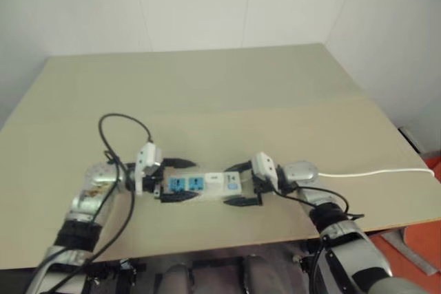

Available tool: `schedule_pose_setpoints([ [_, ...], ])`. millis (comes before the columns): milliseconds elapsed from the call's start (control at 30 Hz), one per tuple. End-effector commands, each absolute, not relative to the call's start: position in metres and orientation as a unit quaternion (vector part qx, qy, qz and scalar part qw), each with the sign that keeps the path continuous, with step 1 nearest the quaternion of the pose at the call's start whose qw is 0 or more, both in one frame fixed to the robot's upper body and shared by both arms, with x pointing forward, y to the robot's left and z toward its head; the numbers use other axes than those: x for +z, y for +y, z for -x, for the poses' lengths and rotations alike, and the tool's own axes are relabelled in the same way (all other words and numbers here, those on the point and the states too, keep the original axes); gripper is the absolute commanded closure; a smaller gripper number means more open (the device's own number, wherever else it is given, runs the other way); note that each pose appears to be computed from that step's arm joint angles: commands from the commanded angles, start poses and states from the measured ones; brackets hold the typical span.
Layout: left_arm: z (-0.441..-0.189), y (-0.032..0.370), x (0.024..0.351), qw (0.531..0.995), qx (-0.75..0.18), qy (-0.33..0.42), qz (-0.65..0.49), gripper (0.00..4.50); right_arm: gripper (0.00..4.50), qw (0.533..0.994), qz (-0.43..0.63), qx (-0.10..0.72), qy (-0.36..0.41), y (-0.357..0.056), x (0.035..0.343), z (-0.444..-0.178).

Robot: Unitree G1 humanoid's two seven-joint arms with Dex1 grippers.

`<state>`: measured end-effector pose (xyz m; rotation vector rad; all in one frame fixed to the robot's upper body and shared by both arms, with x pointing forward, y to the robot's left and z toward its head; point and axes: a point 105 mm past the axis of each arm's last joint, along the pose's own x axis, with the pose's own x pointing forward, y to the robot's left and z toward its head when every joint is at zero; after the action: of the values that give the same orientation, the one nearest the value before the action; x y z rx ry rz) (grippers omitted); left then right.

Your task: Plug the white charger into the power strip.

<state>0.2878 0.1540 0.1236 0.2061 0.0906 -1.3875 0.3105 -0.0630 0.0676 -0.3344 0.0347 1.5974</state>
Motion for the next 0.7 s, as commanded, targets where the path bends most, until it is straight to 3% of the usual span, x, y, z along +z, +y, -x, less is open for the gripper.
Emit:
schedule_pose_setpoints([
  [33, -0.287, 0.163, 0.157, 0.763, -0.635, 0.009, -0.122, 0.00, 0.02, 0.699, 0.151, 0.698, 0.031, -0.082, 0.073, -0.317],
  [333, -0.281, 0.210, 0.185, 0.776, -0.603, 0.051, -0.175, 0.00, 0.02, 0.754, 0.184, 0.631, -0.010, -0.162, 0.141, -0.315],
  [700, -0.246, 0.252, 0.180, 0.792, -0.562, 0.128, -0.201, 0.00, 0.02, 0.805, 0.209, 0.556, 0.012, -0.226, 0.170, -0.287],
])
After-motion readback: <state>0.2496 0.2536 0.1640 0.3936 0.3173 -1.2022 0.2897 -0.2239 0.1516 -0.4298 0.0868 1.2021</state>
